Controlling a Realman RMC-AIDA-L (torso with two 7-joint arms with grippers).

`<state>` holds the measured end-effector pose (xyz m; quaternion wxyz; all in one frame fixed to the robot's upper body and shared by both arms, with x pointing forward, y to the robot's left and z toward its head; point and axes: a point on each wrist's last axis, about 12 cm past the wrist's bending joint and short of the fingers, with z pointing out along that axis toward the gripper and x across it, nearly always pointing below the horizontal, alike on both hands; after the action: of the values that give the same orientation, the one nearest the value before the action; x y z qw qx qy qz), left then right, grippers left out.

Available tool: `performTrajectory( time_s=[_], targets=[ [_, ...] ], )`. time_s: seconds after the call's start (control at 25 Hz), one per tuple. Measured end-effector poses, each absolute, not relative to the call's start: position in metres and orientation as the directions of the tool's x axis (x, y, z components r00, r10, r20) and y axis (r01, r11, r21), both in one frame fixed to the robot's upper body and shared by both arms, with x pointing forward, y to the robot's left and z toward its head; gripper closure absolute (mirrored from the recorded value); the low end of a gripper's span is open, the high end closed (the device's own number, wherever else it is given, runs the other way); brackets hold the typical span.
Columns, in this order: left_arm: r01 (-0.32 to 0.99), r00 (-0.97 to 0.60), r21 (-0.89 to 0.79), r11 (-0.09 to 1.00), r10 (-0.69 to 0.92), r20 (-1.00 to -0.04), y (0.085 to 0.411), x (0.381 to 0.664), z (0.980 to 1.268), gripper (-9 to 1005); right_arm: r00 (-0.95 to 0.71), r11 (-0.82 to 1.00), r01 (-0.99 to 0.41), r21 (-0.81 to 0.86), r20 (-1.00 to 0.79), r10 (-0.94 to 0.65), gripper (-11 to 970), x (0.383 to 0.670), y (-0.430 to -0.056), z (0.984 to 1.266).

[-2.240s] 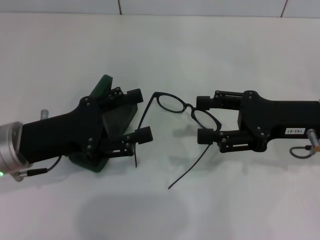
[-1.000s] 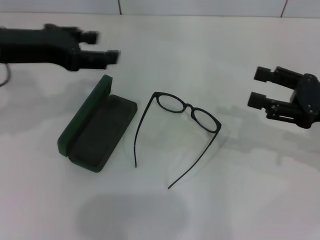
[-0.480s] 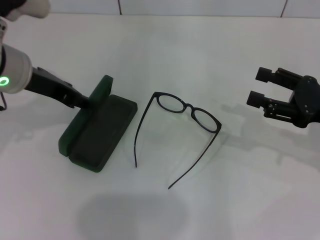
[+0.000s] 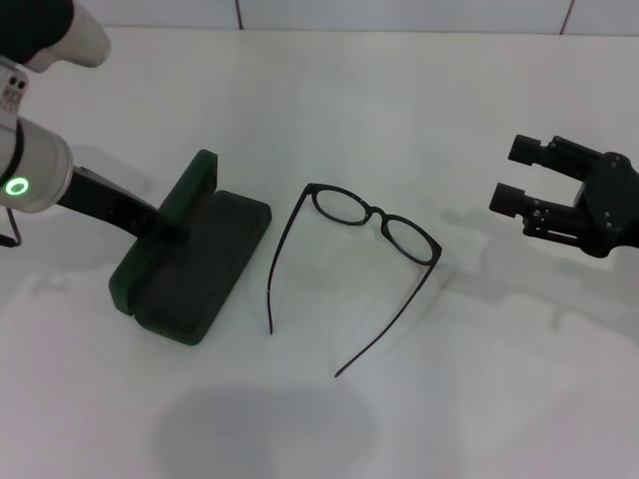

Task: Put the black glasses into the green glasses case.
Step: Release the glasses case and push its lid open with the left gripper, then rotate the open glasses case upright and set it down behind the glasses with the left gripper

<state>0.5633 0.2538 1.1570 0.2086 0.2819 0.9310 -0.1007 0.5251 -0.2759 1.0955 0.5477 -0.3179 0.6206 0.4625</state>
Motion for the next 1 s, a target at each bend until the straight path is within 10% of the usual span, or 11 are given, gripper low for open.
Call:
performTrajectory(
  time_s=[0.72,1.0],
  targets=[
    [0.611,-0.677,0.007,0.791,0.527,-0.514,0.248,0.567,1.18,770,-0.197,0.34,-0.913,0.224,-0.974,0.115,164,0.52,-0.275,1.095],
    [0.777,-0.265,0.309,0.548,0.73,-0.63,0.217,0.589,1.217,791,-0.189,0.217,-0.955,0.204,-0.978,0.085,164,0.507,-0.271,1.098]
  ],
)
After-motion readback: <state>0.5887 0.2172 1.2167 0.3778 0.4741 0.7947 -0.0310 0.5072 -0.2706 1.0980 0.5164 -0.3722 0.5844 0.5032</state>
